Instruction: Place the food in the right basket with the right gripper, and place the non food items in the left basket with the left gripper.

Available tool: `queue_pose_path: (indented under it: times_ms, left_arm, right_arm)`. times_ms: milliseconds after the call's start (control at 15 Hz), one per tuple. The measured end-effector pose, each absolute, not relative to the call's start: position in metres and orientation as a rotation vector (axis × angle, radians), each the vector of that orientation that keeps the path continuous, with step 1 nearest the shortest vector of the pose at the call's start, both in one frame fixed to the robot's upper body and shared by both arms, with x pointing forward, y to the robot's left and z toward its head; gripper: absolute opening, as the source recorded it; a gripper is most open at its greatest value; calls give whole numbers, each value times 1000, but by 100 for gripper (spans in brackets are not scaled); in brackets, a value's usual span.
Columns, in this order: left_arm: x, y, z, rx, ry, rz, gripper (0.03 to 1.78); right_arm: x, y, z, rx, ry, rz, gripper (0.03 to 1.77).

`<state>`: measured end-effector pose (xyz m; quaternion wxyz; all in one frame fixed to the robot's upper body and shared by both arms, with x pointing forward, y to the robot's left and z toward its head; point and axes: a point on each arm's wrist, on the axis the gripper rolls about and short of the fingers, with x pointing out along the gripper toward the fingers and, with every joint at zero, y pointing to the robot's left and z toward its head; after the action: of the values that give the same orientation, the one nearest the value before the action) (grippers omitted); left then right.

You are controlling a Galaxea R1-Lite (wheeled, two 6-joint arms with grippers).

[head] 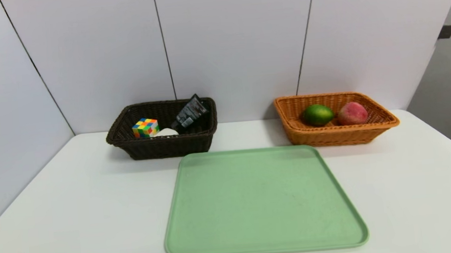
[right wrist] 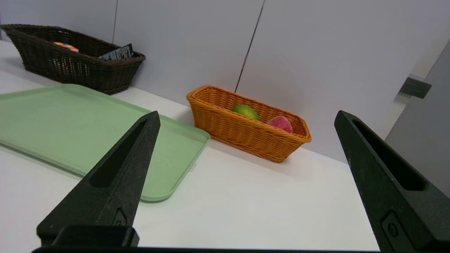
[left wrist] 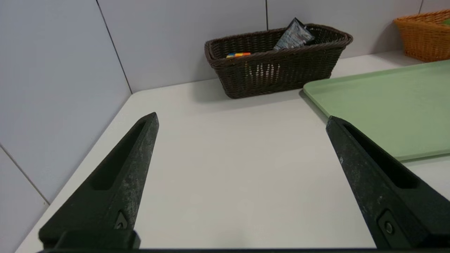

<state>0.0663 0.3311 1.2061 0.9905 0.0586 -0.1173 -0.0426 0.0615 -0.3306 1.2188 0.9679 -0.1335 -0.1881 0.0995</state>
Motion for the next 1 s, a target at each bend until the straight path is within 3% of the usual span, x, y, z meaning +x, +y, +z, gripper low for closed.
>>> queue_pose_path:
  times_ms: [600, 1000]
  left_arm:
    - [69, 332, 1192, 102, -94, -61, 169]
    - [69, 333, 1182, 100, 4, -30, 169]
  right_arm:
    - [67, -332, 1198, -238, -171, 160, 171]
    - [69, -335, 1187, -243, -47, 44, 171]
